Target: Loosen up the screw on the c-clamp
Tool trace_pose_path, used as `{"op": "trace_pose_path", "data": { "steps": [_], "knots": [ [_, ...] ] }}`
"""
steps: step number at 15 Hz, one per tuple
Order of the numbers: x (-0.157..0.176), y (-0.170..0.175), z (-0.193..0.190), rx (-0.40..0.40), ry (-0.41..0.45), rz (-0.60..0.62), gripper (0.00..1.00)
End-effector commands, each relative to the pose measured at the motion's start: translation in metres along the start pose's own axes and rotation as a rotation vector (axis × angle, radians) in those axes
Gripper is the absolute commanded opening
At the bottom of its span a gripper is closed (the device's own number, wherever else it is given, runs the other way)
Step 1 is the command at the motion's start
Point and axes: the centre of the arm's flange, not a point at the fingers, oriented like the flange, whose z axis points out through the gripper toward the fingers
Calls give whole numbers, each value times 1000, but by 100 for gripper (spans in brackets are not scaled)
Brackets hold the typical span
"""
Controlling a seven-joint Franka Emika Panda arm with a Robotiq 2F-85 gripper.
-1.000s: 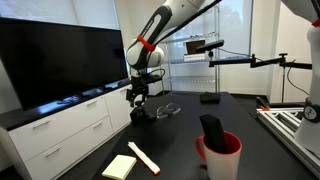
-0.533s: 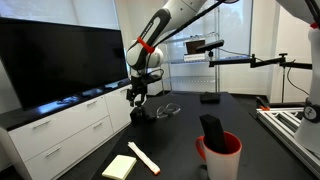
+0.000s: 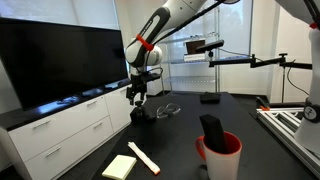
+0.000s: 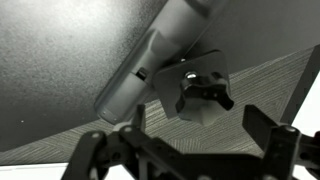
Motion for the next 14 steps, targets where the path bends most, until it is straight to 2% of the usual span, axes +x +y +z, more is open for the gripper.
{"op": "trace_pose_path", "data": {
  "steps": [1,14],
  "knots": [
    [11,2,-11,23,-16,-39,100],
    [9,-1,-12,18,-66,-61,100]
  ]
}}
